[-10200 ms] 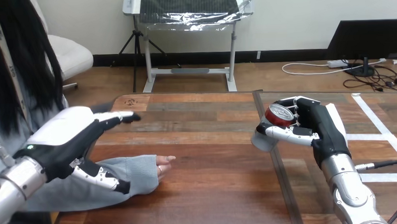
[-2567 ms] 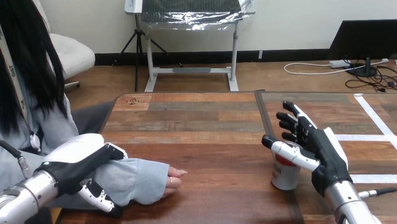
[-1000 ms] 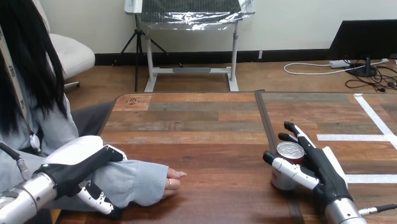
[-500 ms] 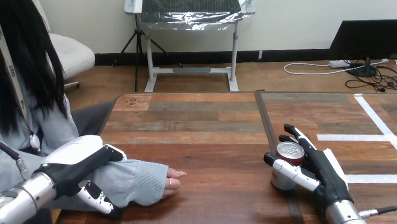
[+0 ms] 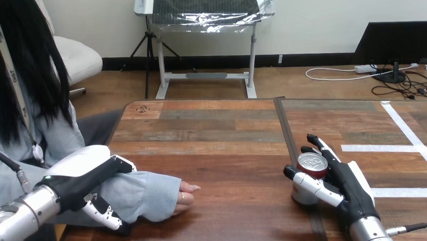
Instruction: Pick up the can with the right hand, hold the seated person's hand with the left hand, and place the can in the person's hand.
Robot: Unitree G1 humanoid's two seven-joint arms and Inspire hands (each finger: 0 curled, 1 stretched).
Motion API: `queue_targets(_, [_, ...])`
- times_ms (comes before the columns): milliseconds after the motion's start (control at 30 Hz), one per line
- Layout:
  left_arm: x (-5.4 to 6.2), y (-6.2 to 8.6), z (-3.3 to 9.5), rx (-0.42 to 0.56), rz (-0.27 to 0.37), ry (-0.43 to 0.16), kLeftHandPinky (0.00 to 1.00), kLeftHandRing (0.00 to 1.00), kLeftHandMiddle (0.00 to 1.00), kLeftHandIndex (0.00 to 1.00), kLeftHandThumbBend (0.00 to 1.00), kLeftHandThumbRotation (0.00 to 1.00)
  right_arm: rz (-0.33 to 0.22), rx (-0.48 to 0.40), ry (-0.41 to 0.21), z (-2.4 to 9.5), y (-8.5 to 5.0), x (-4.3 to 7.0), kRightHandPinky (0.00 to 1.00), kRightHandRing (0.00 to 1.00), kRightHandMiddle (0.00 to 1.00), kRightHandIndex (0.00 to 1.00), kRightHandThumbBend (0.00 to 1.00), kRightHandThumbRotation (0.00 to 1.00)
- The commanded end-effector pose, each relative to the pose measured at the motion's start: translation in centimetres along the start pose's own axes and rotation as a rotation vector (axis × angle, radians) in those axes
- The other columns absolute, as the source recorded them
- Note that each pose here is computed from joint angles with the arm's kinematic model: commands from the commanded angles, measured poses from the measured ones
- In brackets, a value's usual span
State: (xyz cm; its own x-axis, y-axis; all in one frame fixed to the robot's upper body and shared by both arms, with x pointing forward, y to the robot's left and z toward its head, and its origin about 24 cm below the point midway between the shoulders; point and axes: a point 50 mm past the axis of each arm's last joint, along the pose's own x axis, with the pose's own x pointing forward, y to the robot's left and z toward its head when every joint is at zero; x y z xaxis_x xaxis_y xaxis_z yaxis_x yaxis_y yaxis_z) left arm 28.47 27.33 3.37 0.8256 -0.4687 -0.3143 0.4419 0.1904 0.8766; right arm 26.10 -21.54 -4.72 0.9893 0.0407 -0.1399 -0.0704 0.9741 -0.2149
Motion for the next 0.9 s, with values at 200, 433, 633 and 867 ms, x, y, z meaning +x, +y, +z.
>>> queue_targets(200, [0.46, 3.01, 1.04, 0.028, 0.111, -0.083, 0.44, 0.47, 0.51, 0.53, 0.98, 0.00, -0.027, 0.018, 0.010, -0.18, 0.17, -0.08, 0.87, 0.90, 0.90, 0.95, 1.00, 0.45])
queue_targets(433, [0.47, 2.99, 1.05, 0.028, 0.112, -0.084, 0.44, 0.47, 0.51, 0.53, 0.99, 0.00, -0.047, 0.031, 0.019, -0.40, 0.23, -0.24, 0.86, 0.89, 0.90, 0.95, 1.00, 0.34])
queue_targets(633, [0.53, 3.00, 1.05, 0.024, 0.112, -0.086, 0.44, 0.47, 0.51, 0.53, 0.99, 0.00, -0.064, 0.032, 0.025, -0.42, 0.26, -0.21, 0.83, 0.87, 0.88, 0.93, 0.99, 0.25])
queue_targets(867, [0.63, 3.04, 1.03, 0.025, 0.105, -0.081, 0.44, 0.47, 0.51, 0.52, 0.98, 0.00, -0.091, 0.022, 0.035, -0.45, 0.18, -0.15, 0.76, 0.82, 0.85, 0.88, 0.97, 0.18])
